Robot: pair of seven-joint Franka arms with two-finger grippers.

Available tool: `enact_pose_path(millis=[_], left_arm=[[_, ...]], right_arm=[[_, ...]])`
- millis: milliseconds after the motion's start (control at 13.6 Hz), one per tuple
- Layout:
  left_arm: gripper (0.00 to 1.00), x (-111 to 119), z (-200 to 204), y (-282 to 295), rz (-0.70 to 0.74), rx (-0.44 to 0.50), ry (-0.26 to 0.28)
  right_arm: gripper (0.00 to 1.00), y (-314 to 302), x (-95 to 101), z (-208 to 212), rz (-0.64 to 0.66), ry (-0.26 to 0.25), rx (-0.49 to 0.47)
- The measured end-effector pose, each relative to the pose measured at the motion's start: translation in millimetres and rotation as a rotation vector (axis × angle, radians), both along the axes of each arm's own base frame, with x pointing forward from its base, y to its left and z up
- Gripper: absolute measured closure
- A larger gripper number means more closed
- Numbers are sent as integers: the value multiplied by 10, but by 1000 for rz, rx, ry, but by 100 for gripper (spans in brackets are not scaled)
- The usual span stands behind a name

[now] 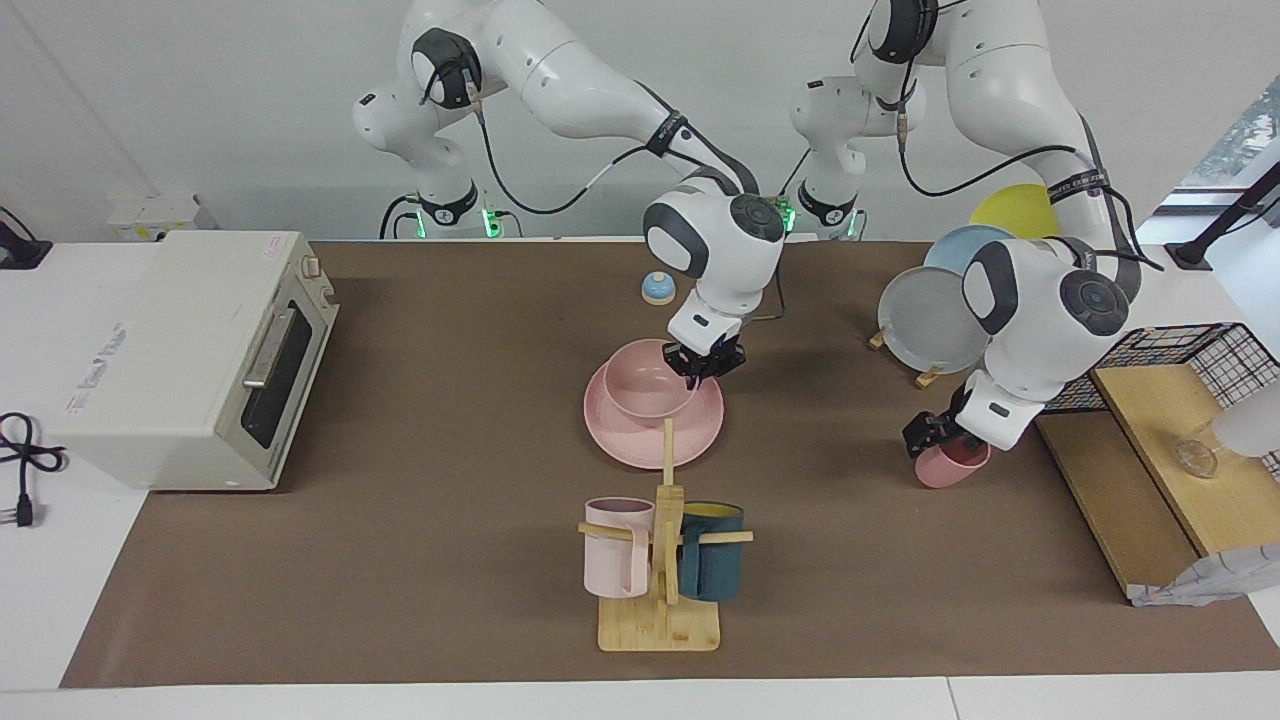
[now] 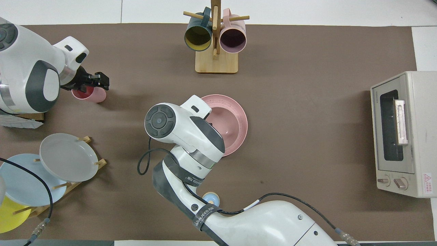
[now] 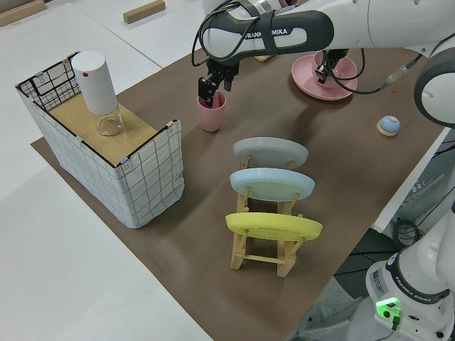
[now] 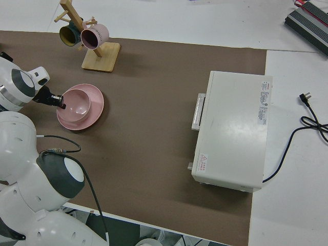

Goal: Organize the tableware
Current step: 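Release the bowl with the right gripper while the left gripper lifts the cup, then carry the pink cup with the left gripper and lower it into the bowl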

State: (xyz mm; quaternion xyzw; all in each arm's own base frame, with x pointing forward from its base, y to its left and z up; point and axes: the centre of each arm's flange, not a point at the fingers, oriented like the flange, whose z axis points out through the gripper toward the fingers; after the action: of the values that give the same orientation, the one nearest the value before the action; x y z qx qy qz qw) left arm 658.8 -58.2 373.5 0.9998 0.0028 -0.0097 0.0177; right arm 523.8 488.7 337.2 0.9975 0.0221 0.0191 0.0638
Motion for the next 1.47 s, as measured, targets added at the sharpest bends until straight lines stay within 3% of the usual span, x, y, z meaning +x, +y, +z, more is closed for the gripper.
enact_pose_path(millis=[73,293,367,440,587,733,880,1027,1100,1320,1467], left_arm=[[42,-5,-7,-18,-18,2,1],[80,-2,-6,4,-72,12,-2],[91,1,0,9,-79,16,-4],[96,5,10,9,-83,18,-6],[96,36,91,7,-85,18,-19],[96,85,338,-12,-81,17,-18],[96,85,789,-161,-25,17,11],[96,-31,1344,-526,44,17,47],[96,-115,1594,-749,86,14,56],[96,-435,1946,-1705,213,10,52],[96,-745,2023,-2542,270,-30,19]], right_arm=[[90,0,-3,1,1,-5,5],[56,6,18,66,2,-23,23],[56,-5,33,113,-1,-26,26],[55,-19,54,179,-7,-25,22],[56,-106,182,440,-35,-27,14],[54,-443,488,785,-95,-46,32],[33,-1047,774,1191,-135,-22,61],[10,-1840,911,1662,-144,22,56],[1,-2246,909,1894,-131,41,53],[0,-3302,678,2442,-78,60,59],[0,-3762,429,2526,-86,75,56]])
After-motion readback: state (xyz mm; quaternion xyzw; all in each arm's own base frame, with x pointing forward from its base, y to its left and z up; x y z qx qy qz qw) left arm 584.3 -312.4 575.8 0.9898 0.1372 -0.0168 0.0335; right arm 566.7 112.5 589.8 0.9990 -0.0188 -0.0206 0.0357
